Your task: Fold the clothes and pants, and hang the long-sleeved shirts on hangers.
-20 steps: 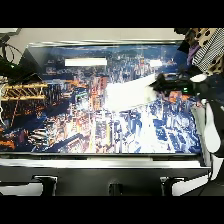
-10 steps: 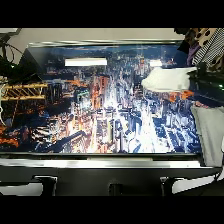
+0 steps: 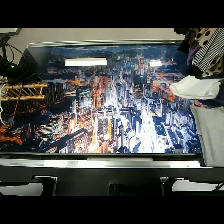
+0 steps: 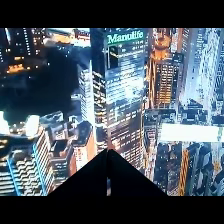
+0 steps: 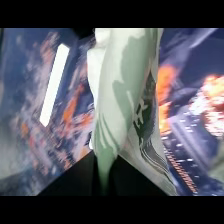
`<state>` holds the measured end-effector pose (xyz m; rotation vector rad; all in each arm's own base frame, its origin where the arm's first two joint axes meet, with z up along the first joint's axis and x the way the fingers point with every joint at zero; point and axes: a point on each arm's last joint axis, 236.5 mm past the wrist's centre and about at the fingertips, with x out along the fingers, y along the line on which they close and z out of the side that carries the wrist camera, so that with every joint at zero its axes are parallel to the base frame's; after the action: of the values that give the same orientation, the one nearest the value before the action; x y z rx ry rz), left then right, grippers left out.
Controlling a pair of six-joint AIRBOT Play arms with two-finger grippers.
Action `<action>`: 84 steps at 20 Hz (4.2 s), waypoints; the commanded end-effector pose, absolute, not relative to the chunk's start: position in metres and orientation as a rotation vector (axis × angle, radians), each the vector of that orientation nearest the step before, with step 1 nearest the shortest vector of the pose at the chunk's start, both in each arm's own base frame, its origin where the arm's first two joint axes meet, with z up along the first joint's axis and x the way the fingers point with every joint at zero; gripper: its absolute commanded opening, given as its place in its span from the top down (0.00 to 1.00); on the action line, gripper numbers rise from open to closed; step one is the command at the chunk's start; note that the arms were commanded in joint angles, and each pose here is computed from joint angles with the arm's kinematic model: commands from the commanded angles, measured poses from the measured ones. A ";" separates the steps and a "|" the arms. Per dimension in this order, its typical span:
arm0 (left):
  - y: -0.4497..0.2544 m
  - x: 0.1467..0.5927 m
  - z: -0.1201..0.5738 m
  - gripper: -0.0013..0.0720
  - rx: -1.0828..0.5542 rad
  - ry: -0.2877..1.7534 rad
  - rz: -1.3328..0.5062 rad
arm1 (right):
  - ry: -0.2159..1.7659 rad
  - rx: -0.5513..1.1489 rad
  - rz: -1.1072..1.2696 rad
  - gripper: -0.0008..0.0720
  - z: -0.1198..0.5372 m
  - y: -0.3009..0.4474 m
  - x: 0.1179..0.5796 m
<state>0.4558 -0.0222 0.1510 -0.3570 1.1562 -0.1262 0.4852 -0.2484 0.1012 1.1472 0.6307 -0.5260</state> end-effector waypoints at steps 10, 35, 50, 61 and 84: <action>-0.023 0.447 0.148 0.96 -0.337 1.195 -0.142 | 0.678 1.083 -0.951 0.94 0.130 -0.278 0.379; -0.024 0.446 0.147 0.96 -0.317 1.196 -0.156 | 1.304 0.496 -1.376 0.93 0.037 -0.296 0.190; -0.023 0.446 0.147 0.96 -0.317 1.196 -0.156 | 1.431 0.404 -1.406 0.72 0.010 -0.291 0.159; -0.028 0.447 0.121 0.96 -0.322 1.238 -0.150 | 1.287 0.488 -0.876 0.64 0.011 -0.253 0.258; -0.039 0.373 0.023 0.96 -0.033 1.456 -0.103 | 1.317 0.022 0.214 0.93 0.019 0.096 0.355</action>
<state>0.3742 -0.0395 0.0246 -0.0374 1.4501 -0.1017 0.3571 0.0948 0.0188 0.0304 1.3110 0.2110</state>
